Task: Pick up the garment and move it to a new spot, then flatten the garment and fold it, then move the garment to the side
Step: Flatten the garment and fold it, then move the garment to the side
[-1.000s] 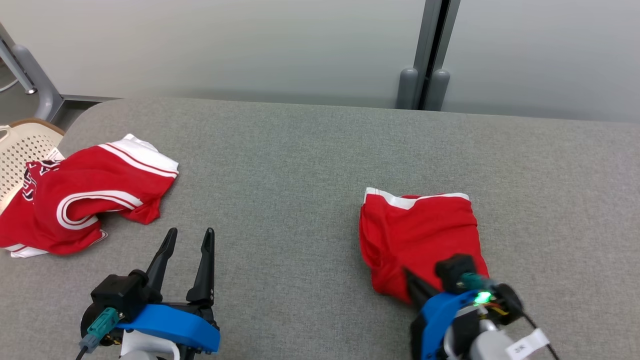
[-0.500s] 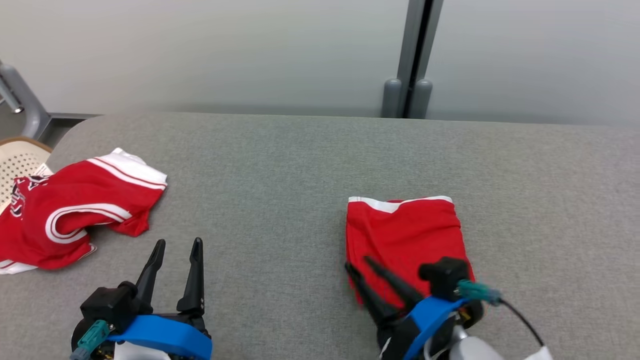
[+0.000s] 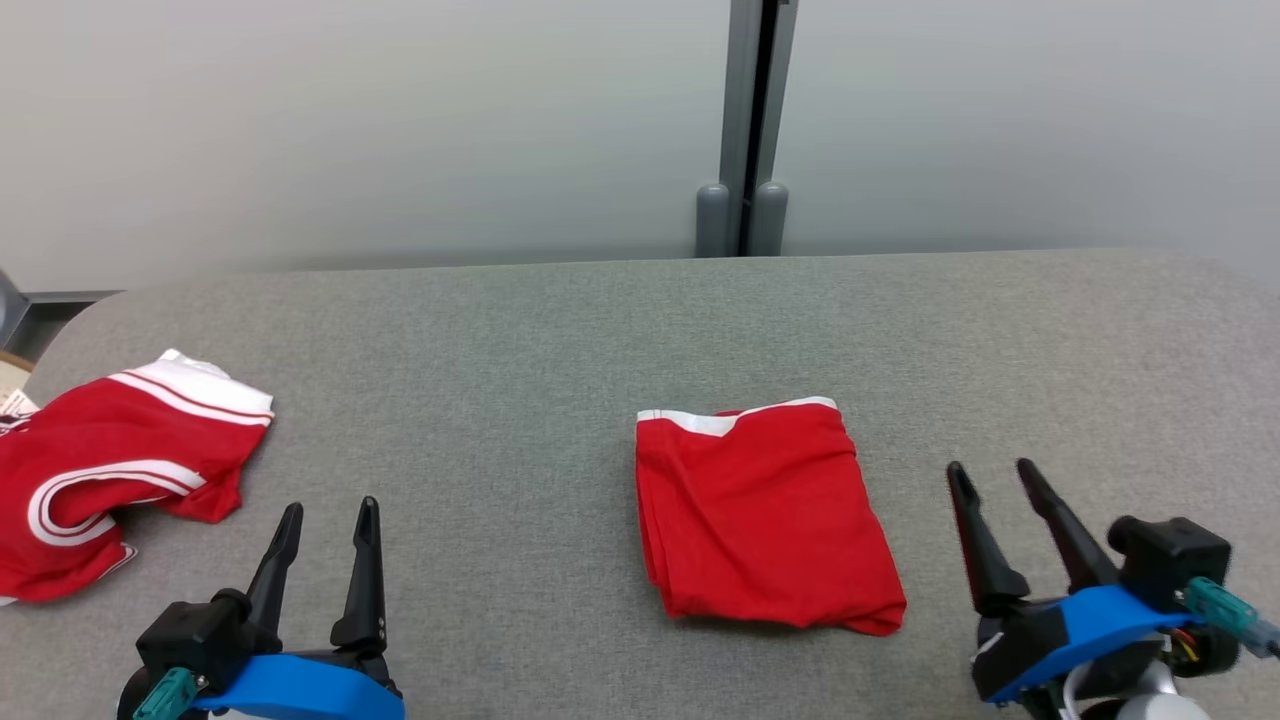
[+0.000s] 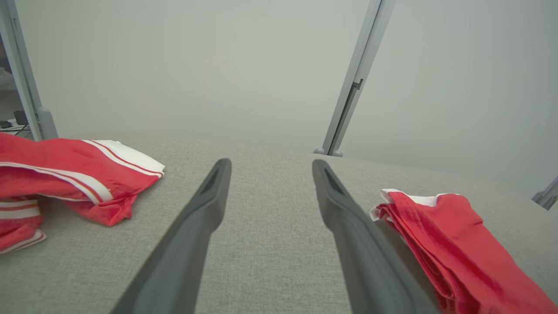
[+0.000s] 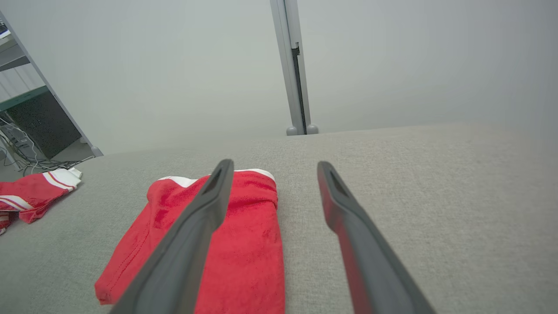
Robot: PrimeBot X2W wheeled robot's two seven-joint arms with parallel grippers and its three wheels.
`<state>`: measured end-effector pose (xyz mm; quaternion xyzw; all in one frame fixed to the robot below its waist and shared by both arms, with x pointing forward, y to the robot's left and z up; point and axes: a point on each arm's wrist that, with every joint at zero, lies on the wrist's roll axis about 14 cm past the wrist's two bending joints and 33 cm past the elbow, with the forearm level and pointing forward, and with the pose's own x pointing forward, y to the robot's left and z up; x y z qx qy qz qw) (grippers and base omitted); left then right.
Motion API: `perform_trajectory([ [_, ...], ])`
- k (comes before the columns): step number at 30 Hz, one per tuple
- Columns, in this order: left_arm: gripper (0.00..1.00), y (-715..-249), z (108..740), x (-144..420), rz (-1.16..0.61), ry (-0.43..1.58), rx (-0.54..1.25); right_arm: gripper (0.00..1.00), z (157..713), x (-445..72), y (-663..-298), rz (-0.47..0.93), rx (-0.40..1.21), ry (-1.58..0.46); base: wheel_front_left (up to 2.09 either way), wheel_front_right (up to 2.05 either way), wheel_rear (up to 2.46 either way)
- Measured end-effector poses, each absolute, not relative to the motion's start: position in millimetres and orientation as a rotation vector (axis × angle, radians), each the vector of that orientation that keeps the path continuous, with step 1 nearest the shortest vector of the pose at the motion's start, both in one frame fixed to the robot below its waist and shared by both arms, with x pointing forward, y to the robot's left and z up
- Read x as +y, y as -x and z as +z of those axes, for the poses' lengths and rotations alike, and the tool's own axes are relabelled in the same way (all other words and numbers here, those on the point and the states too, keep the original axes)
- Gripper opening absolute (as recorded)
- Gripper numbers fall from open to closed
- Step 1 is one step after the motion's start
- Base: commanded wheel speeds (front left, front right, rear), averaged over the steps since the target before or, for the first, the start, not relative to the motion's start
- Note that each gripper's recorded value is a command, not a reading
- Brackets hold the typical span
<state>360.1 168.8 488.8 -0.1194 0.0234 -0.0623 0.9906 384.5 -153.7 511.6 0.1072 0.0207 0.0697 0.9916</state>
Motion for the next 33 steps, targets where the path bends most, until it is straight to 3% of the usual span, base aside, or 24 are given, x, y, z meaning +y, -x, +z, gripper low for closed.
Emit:
perform_trajectory([
  [6, 1.00, -361, 489, 163, -0.146, 0.228, 0.050, 1.00, 514, -183, -370, 0.058, 0.050, -0.172, 0.00, 0.00, 0.00],
  [33, 1.00, -365, 480, 155, -0.155, 0.223, 0.081, 1.00, 509, -187, -356, 0.045, 0.088, -0.130, 0.00, 0.00, 0.00],
])
